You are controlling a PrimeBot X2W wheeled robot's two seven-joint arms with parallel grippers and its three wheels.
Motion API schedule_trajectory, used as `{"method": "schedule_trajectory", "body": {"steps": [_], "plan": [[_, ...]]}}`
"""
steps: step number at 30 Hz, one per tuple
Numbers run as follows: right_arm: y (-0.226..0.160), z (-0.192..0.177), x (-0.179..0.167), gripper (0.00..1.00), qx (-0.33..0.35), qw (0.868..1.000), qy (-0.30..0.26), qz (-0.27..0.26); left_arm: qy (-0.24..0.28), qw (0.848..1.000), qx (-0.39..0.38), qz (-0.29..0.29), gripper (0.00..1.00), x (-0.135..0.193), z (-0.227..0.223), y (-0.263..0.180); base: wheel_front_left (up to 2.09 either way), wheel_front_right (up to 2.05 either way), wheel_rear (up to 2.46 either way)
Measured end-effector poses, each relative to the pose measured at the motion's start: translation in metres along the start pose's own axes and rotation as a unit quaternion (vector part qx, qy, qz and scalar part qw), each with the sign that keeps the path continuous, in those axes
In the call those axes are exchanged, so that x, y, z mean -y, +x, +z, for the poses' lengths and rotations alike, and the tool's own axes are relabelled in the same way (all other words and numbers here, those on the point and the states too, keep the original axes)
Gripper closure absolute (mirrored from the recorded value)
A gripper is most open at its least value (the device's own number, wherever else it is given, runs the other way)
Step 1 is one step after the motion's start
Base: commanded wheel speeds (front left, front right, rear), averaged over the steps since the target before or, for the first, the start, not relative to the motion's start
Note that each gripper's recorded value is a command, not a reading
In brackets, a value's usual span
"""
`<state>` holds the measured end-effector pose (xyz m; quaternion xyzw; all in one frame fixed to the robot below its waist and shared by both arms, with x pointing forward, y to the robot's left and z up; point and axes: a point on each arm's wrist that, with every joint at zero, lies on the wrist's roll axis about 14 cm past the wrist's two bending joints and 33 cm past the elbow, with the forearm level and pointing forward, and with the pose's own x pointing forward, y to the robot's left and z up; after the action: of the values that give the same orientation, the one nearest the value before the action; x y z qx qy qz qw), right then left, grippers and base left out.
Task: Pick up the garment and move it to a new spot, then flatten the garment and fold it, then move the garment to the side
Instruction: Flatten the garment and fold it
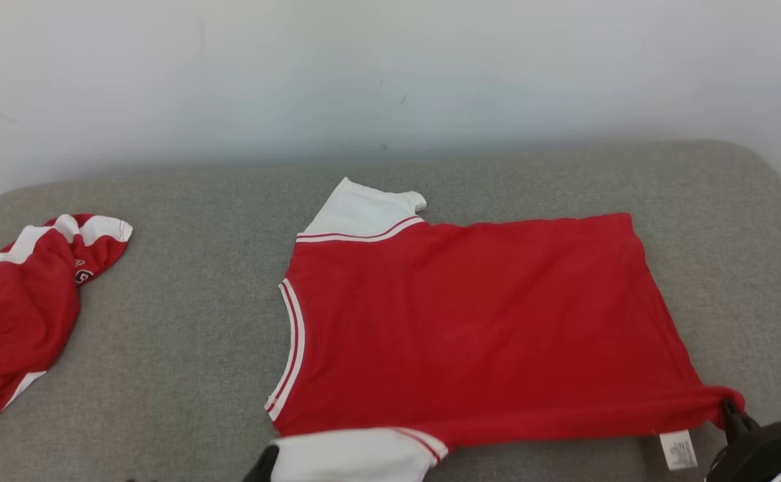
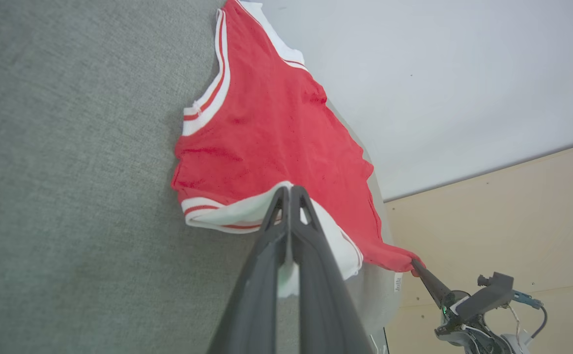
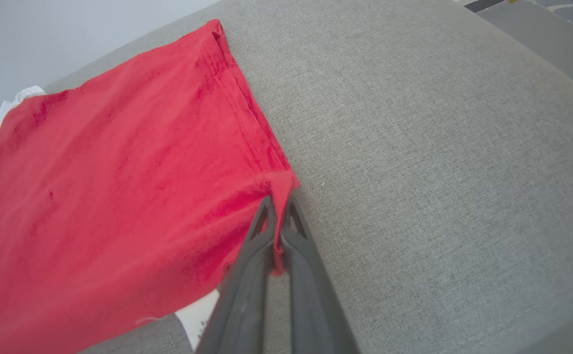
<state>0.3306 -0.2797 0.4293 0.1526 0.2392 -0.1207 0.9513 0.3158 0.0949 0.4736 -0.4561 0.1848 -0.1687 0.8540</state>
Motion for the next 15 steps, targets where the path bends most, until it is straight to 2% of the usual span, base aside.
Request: {"method": "schedule_trajectory", "body": {"steps": [7, 15], "plan": [[0.013, 0.021, -0.022, 1.00, 0.028, 0.999, 0.000, 0.026, 0.048, 0.998, 0.036, -0.023, 1.00, 0.019, 0.019, 0.040, 0.00, 0.00, 0.00], [0.035, 0.044, -0.042, 1.00, 0.061, 0.997, -0.002, 0.045, 0.081, 0.993, 0.085, -0.017, 1.00, 0.023, 0.041, 0.087, 0.00, 0.00, 0.00]]}}
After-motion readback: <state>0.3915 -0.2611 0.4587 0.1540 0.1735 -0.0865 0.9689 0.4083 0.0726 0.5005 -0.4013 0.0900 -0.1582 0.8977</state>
